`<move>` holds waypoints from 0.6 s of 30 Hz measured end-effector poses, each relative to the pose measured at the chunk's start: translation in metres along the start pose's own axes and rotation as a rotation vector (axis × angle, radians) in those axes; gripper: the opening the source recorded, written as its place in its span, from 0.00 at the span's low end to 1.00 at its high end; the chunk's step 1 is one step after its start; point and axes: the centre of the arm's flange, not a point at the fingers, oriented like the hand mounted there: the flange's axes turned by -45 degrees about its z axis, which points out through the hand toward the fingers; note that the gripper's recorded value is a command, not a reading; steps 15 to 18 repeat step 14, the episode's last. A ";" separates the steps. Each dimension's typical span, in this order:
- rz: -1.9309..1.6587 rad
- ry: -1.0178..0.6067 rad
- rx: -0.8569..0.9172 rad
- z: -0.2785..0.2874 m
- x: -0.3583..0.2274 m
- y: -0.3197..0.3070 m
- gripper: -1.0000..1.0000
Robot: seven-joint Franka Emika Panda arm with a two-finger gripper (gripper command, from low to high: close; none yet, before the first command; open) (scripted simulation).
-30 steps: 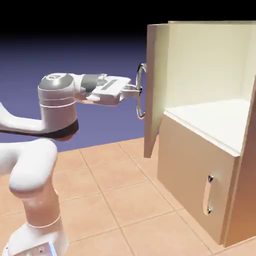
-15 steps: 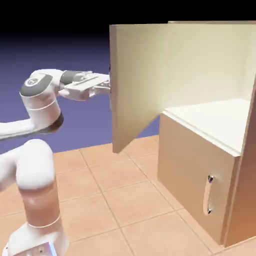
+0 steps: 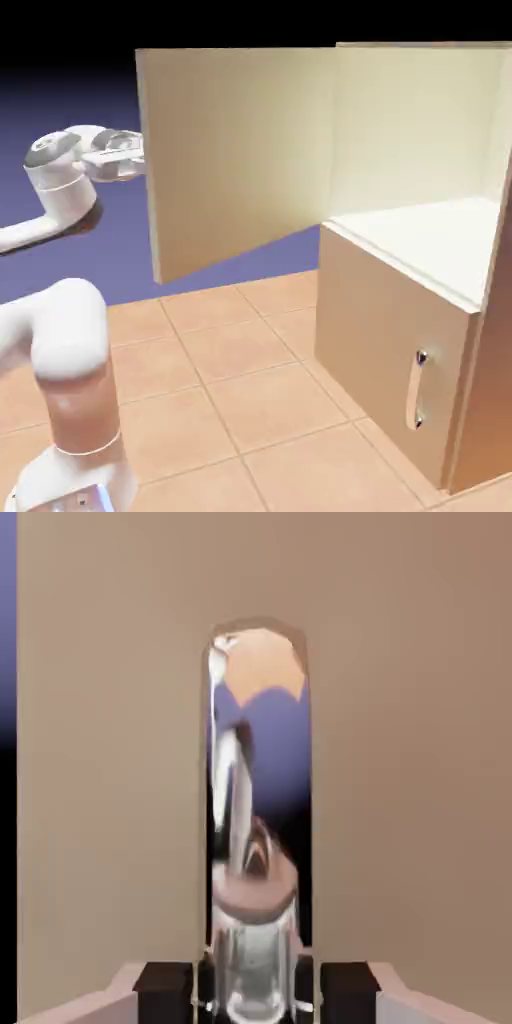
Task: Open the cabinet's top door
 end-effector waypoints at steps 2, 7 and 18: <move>0.000 0.000 0.049 -0.020 0.000 0.008 0.00; 0.000 0.000 0.165 -0.064 0.000 0.029 0.00; 0.000 0.000 0.312 -0.116 0.000 0.064 0.00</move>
